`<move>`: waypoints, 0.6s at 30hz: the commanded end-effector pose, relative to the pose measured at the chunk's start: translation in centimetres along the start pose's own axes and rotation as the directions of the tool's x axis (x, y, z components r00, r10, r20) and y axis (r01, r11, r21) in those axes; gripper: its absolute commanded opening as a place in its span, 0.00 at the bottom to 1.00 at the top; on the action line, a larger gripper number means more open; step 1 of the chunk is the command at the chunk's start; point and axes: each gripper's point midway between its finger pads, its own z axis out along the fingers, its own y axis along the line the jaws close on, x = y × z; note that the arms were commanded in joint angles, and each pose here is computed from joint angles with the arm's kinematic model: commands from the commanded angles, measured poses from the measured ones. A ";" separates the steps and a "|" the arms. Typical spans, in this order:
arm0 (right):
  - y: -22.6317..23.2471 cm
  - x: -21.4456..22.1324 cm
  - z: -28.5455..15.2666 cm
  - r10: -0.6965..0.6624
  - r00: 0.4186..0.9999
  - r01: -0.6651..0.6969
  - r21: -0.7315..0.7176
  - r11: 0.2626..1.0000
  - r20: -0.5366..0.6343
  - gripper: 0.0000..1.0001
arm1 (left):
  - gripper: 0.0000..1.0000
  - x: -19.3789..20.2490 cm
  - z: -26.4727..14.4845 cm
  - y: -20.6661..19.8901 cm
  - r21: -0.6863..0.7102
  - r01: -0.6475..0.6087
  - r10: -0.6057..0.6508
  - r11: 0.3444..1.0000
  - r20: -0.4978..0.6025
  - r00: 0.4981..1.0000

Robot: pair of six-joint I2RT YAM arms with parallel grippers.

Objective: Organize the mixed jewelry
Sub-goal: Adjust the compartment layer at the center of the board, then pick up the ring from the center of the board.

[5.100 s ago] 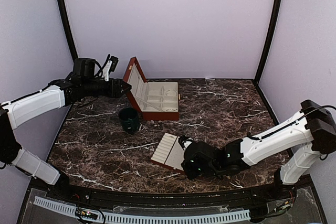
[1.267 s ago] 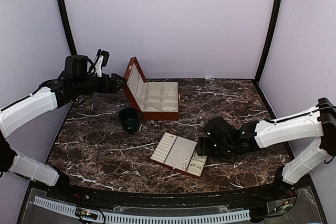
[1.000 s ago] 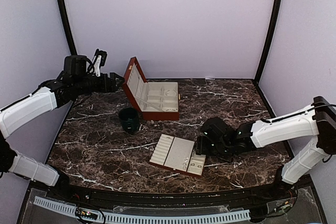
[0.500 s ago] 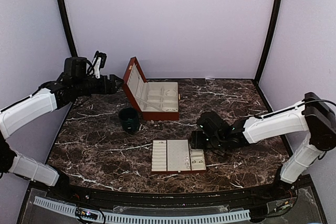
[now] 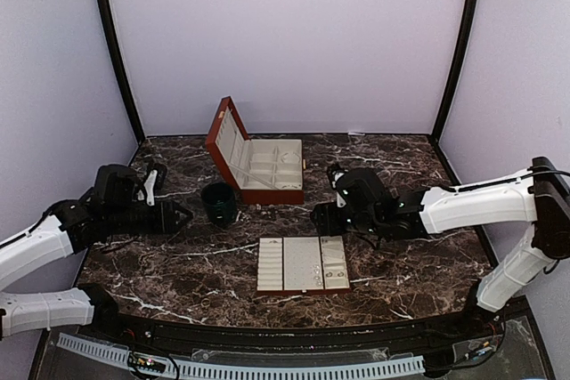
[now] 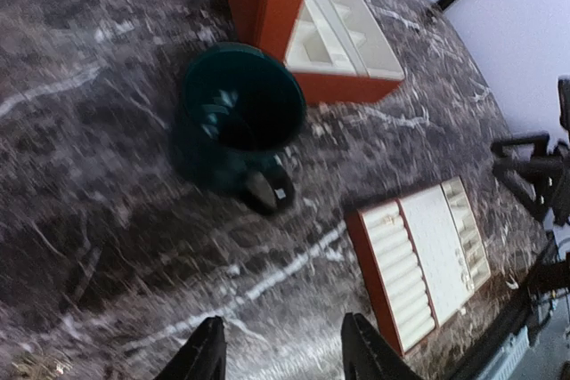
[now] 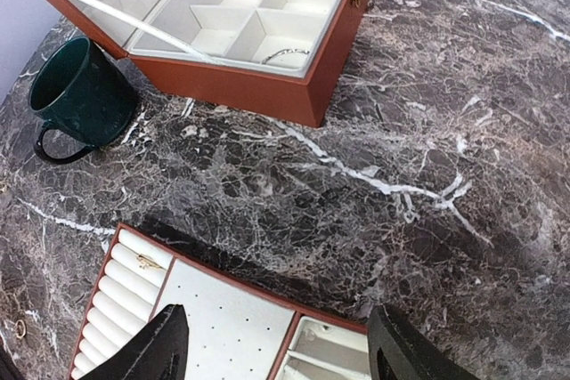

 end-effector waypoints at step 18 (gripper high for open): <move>20.8 4.4 -1.8 -0.534 0.815 0.539 -0.630 0.559 0.224 0.46 | 0.59 1.3 0.8 0.9 -0.050 0.051 -0.060 0.997 -0.194 0.979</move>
